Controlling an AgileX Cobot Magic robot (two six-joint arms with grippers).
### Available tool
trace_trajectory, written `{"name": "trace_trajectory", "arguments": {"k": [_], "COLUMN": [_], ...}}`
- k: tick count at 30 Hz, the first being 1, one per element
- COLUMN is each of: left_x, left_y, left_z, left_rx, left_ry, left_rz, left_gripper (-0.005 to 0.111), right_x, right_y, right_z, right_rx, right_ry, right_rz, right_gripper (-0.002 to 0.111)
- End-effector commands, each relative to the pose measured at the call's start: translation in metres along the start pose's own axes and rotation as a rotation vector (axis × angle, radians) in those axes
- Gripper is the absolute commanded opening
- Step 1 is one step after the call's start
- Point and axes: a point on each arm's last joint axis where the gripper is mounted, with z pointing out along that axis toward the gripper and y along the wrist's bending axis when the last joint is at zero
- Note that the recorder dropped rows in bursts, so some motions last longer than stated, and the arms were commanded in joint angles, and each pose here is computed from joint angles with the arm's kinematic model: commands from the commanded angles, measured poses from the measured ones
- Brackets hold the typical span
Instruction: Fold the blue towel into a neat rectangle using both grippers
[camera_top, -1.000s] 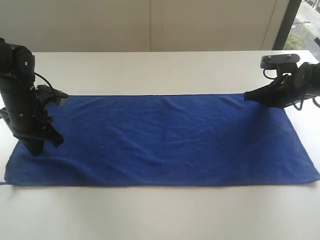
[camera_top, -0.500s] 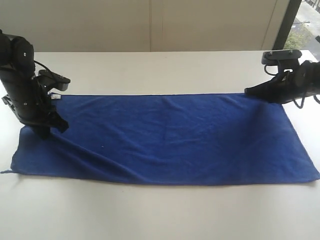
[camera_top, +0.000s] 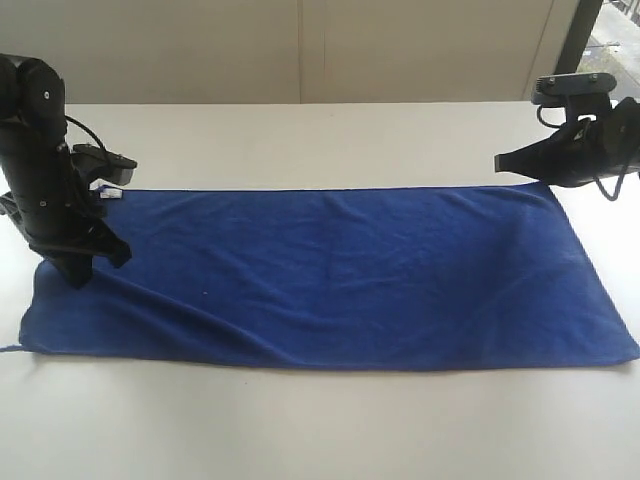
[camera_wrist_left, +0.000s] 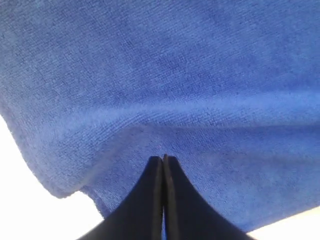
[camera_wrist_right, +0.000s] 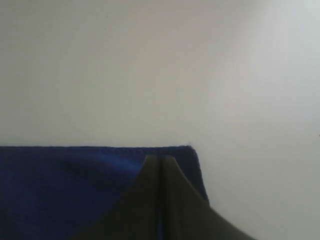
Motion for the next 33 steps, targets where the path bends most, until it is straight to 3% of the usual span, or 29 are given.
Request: {"name": "trace_trajectory", "arguments": {"k": [1,10,33], "left_x": [0.006,0.012,0.015], "left_y": [-0.005,-0.007,-0.009], "left_z": [0.008,0.01,0.021], "left_rx": [0.038,0.075,0.111], "left_ry": [0.09,0.163,0.245], "left_rz": [-0.005,0.058,0.063], "left_gripper": [0.0,0.0,0.0], "right_x": [0.001,0.002,0.003], "right_y": [0.0,0.0,0.0], "right_z": [-0.003,-0.003,-0.003], "right_rx": [-0.004,-0.006,-0.008], "right_ry": [0.022,0.031,0.045], "right_rz": [-0.011,-0.011,-0.011], "right_gripper": [0.0,0.0,0.0]}}
